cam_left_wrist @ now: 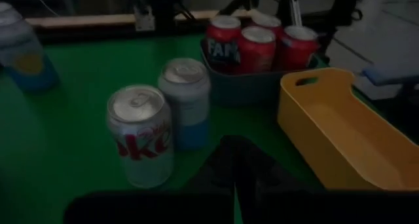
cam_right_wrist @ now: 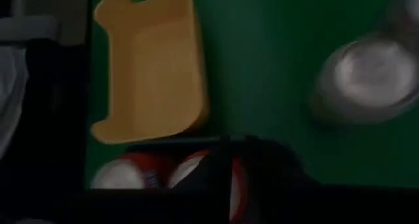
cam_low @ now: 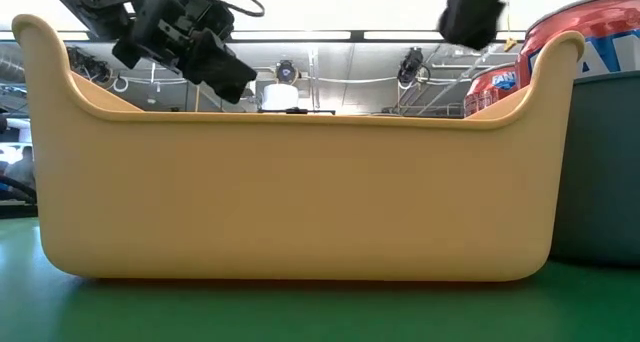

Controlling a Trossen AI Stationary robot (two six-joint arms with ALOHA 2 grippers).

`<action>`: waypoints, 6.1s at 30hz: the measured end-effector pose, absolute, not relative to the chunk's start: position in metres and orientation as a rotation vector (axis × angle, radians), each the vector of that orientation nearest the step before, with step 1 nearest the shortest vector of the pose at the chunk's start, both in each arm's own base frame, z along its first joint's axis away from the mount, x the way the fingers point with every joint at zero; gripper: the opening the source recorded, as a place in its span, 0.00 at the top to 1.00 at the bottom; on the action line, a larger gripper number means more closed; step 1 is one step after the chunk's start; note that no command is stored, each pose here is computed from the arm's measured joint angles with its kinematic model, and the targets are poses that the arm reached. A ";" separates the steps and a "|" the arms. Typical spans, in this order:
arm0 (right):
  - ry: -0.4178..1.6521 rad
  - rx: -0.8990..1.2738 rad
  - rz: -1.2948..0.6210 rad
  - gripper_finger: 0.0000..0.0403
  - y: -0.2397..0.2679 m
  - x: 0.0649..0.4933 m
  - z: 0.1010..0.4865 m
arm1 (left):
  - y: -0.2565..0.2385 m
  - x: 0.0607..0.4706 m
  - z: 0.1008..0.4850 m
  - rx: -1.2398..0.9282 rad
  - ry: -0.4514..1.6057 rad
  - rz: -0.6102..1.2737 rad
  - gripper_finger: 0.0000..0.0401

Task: Sort soda cans
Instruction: Adjust the yellow bin on the table, then put the blue soda can into the yellow bin

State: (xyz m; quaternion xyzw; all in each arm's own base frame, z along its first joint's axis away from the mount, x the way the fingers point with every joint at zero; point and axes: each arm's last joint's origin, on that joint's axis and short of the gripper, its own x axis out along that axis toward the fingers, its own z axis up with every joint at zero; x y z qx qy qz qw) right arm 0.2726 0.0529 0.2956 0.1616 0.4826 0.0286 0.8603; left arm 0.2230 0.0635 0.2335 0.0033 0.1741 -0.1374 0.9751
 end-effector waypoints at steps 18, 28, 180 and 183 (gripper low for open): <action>1.192 0.319 -0.108 0.73 -0.004 0.261 0.284 | 0.047 0.229 0.232 -0.030 0.406 -0.150 1.00; 1.134 0.361 -0.051 0.65 0.013 0.247 0.305 | 0.049 0.228 0.230 -0.023 0.423 -0.106 1.00; 1.049 0.141 -0.131 0.04 -0.013 0.339 0.218 | -0.033 0.227 0.265 -0.119 0.332 0.011 0.51; 1.074 0.168 -0.121 0.07 -0.014 0.344 0.207 | -0.032 0.226 0.261 -0.108 0.338 0.015 0.51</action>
